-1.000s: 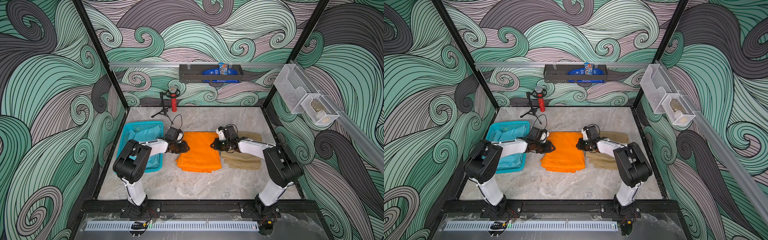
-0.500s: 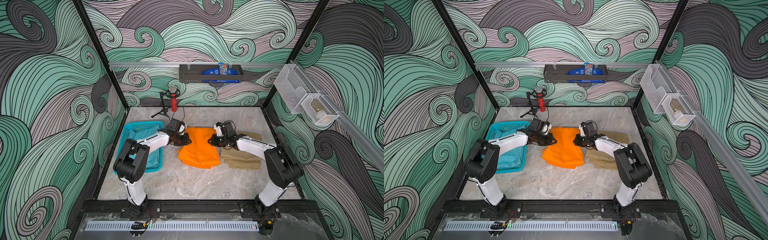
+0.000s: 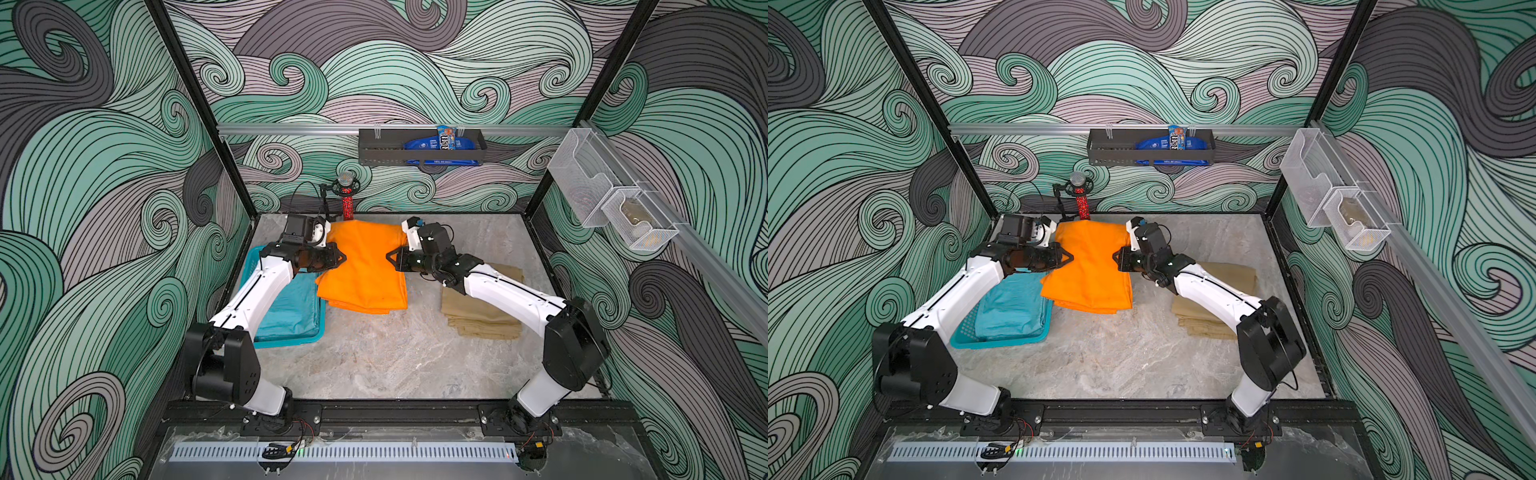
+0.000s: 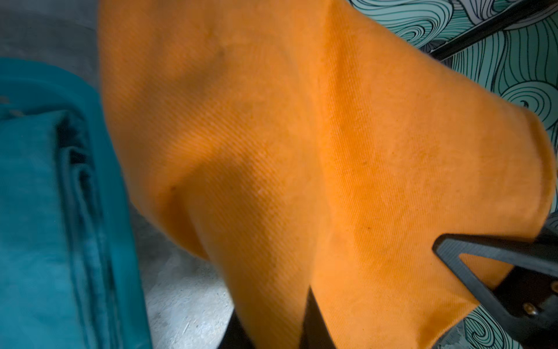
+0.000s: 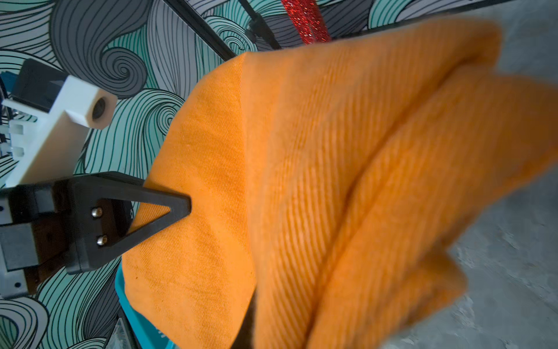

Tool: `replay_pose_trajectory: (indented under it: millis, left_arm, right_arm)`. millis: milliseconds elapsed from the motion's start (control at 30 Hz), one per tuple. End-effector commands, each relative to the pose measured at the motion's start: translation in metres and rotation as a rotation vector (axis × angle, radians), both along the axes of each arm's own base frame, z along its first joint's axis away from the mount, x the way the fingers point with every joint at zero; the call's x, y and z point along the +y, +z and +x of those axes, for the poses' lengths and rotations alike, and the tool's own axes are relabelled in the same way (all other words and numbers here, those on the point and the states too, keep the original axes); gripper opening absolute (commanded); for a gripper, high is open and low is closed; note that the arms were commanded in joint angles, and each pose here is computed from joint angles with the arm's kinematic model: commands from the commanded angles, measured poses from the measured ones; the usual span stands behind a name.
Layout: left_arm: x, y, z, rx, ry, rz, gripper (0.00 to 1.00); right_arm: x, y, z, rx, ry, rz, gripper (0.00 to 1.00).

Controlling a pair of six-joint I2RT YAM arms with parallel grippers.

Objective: Put the folded long pants in the basket
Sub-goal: Place the long pant in the basket.

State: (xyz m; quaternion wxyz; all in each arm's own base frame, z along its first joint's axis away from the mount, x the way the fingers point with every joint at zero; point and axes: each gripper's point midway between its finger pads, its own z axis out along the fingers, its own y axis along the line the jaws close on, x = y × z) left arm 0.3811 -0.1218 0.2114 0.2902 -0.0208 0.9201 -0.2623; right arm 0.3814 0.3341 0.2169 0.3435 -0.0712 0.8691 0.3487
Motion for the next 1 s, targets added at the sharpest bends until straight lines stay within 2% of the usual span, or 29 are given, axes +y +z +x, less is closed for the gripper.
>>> replay_pose_trajectory:
  millis: [0,200,300,567,633,867,967]
  left_arm:
    - [0.037,0.071,0.004,-0.198,0.089,0.071,0.00]
    - [0.115,0.079,-0.010,-0.176,0.263,0.233,0.00]
    - [0.135,0.077,-0.004,-0.179,0.304,0.262,0.00]
    - [0.197,0.067,0.006,-0.103,0.453,0.427,0.00]
    - [0.214,0.054,0.009,-0.061,0.491,0.466,0.00]
    - [0.258,0.028,0.000,0.042,0.622,0.592,0.00]
    - [0.267,0.019,-0.001,0.081,0.644,0.602,0.00]
  right_arm:
    - [0.038,0.017,-0.008,-0.029,0.066,0.025,0.00]
    - [0.096,0.036,-0.030,-0.058,0.162,0.066,0.00]
    - [0.120,0.038,-0.038,-0.059,0.197,0.078,0.00]
    - [0.176,0.002,-0.058,0.014,0.296,0.079,0.00]
    - [0.186,-0.008,-0.065,0.028,0.319,0.071,0.00]
    - [0.207,-0.046,-0.065,0.066,0.355,0.041,0.00]
    - [0.213,-0.058,-0.063,0.078,0.364,0.034,0.00]
